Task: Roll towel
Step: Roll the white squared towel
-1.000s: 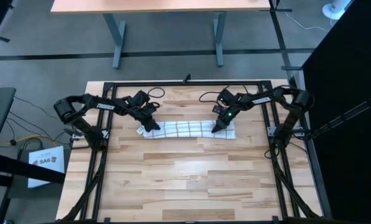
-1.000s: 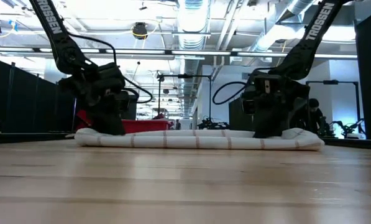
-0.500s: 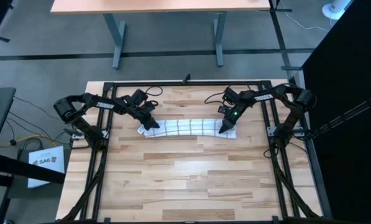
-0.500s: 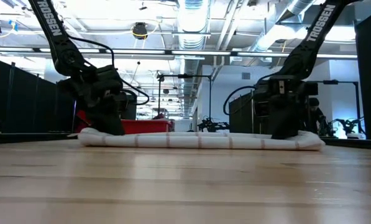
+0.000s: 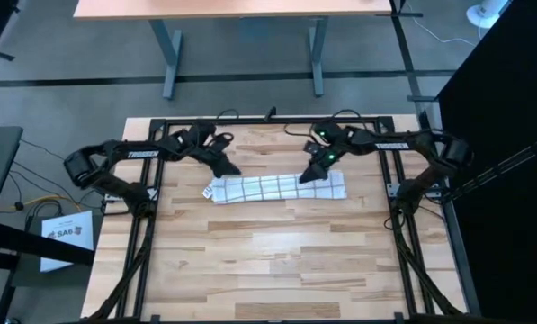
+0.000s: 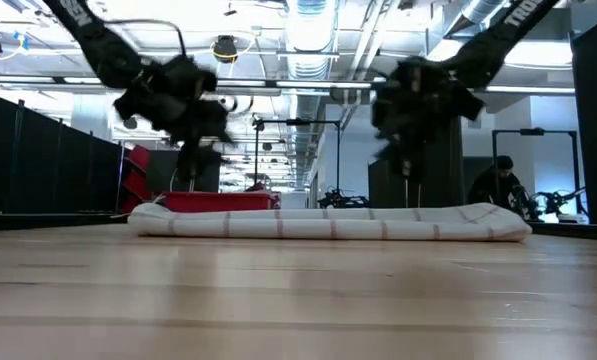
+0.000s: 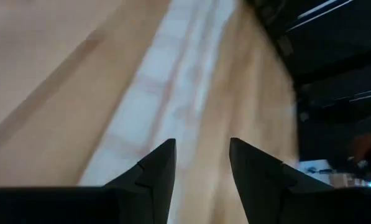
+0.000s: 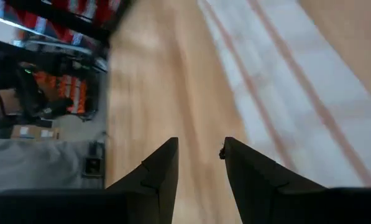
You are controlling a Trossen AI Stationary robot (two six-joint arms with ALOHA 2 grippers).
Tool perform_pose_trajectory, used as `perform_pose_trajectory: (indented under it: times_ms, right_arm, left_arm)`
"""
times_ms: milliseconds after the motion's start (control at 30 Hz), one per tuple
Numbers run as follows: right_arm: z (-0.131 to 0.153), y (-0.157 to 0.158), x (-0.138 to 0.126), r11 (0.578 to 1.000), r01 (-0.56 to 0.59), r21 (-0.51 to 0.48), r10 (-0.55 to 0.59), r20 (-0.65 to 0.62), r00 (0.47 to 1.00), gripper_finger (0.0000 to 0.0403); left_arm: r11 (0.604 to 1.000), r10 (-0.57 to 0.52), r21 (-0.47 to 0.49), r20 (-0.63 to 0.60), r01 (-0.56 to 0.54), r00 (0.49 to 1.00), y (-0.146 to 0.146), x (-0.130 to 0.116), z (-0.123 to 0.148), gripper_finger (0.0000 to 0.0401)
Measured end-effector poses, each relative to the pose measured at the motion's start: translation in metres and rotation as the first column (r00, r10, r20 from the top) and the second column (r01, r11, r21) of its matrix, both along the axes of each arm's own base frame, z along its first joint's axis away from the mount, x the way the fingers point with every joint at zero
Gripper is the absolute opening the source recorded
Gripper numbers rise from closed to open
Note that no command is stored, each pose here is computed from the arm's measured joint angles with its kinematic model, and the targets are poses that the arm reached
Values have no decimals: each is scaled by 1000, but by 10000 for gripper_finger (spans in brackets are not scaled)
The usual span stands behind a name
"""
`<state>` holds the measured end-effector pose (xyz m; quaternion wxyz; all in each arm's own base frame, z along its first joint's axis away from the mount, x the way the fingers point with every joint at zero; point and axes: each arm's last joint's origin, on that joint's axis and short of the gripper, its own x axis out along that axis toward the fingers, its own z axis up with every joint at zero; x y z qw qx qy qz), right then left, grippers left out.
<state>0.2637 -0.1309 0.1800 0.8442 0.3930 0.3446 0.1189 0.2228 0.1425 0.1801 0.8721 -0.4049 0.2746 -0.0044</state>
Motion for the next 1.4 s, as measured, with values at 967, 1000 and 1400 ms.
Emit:
perform_pose_trajectory:
  times_ms: [967, 1000, 1400]
  right_arm:
    - [-37, -16, 87, 984, -54, 168, 70, -93, 993, 117]
    - [-38, -18, 86, 985, -45, 166, 62, -98, 993, 117]
    - [-75, -21, 82, 972, 15, 236, 46, -250, 967, 117]
  left_arm:
    - [921, -110, -340, 249, 193, 962, -9, 97, -51, 137]
    - [920, -107, -345, 240, 188, 965, -9, 97, -54, 137]
    - [922, -89, -355, 191, 153, 978, -8, 96, -64, 137]
